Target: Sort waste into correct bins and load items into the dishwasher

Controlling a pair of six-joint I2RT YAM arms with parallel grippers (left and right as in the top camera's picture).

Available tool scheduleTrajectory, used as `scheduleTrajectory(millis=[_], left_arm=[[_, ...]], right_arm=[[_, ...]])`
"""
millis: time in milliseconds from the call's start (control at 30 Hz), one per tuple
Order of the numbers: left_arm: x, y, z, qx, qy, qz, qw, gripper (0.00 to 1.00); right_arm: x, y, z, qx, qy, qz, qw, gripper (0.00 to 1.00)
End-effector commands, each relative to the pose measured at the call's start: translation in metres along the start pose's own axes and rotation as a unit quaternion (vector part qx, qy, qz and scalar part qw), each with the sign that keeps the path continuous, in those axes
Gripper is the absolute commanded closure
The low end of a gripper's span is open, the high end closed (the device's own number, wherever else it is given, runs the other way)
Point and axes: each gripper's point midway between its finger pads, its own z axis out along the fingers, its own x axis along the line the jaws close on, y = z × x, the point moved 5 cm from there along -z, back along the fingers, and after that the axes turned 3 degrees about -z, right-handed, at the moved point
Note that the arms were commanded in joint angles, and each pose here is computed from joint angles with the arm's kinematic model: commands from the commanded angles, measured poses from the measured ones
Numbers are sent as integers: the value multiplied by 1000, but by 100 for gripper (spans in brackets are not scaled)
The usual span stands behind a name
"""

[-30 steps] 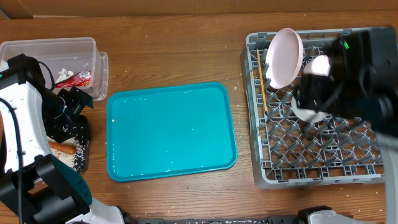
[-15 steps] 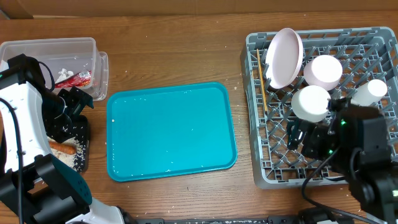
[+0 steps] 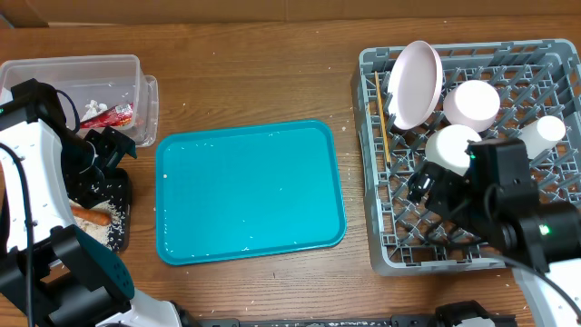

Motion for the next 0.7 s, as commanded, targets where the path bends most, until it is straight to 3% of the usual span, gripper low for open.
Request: scheduleTrajectory(millis=[0, 200, 300, 467, 667], left_arm=[[0, -1, 1, 2, 1, -6, 1000, 0], [0, -1, 1, 2, 1, -6, 1000, 0], [0, -1, 1, 2, 1, -6, 1000, 0], [0, -1, 1, 2, 1, -6, 1000, 0], [0, -1, 1, 2, 1, -6, 1000, 0]], right_arm=[[1, 1, 10, 17, -9, 6, 1000, 0], [1, 3, 27, 46, -29, 8, 998, 0], [-2, 5, 22, 27, -35, 7, 999, 0], [6, 15, 10, -69, 31, 2, 997, 0], [-1, 0, 14, -190, 129, -8, 973, 0]])
